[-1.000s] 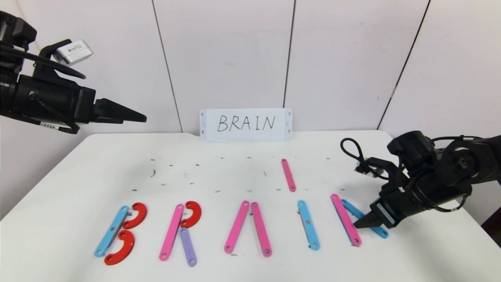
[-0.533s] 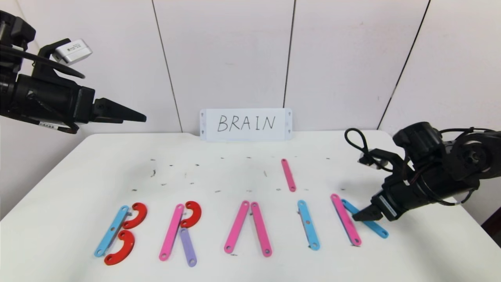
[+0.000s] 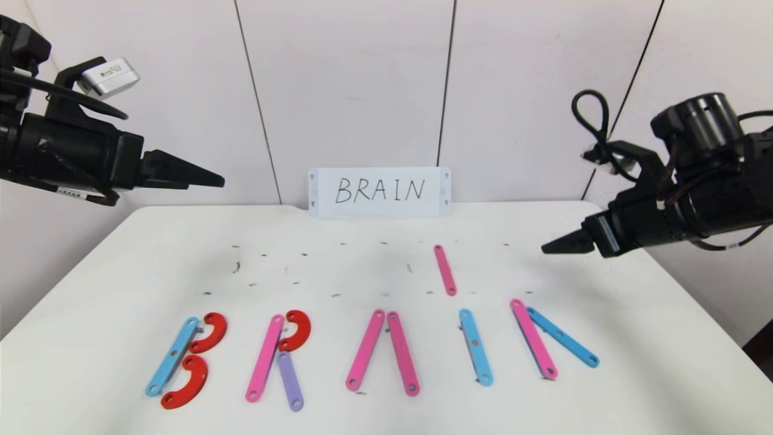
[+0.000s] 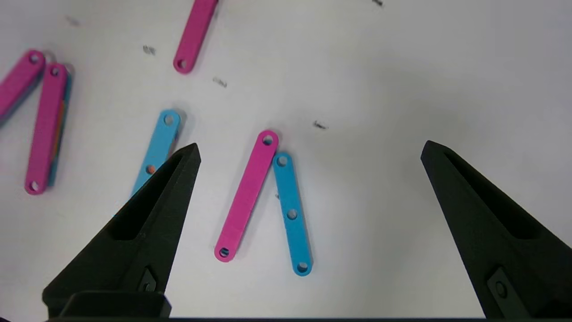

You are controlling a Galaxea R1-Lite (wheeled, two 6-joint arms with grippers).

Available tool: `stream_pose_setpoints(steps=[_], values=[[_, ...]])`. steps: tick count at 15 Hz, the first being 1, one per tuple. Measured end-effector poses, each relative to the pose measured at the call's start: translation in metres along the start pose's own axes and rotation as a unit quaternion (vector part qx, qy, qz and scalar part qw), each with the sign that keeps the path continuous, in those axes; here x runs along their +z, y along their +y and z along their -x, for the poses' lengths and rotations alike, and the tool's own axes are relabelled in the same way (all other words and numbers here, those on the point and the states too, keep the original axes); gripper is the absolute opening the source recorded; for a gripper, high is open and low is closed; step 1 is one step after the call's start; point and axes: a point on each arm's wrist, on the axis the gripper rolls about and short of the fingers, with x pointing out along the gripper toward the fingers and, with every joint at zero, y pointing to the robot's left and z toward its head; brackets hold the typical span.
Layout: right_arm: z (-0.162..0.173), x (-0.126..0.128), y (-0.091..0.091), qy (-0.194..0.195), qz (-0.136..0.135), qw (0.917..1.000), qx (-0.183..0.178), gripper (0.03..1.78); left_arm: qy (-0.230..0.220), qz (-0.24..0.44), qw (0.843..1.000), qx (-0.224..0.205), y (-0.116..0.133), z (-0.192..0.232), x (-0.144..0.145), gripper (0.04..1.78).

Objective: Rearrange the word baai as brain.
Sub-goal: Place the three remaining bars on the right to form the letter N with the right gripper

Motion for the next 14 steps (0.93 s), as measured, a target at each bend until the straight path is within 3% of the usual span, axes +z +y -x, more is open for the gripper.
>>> stream_pose_setpoints(steps=[4, 7, 10, 14], values=[[0.023, 0.04, 0.008, -0.061, -0.036, 0.9975, 0.003, 1.73, 0.0, -0.001, 1.0, 0.0, 0.0, 0.0, 0.0, 1.74], [0.021, 0.064, 0.027, -0.089, -0.044, 0.995, 0.005, 1.73, 0.0, -0.001, 1.0, 0.0, 0.0, 0.0, 0.0, 1.74], [0.002, 0.085, 0.053, -0.103, -0.06, 0.9929, 0.0, 1.73, 0.001, -0.001, 1.0, 0.0, 0.0, -0.001, 0.0, 1.74], [-0.052, 0.098, 0.087, -0.086, -0.076, 0.993, -0.025, 1.73, 0.001, 0.0, 1.0, 0.0, 0.0, -0.002, 0.0, 1.74]])
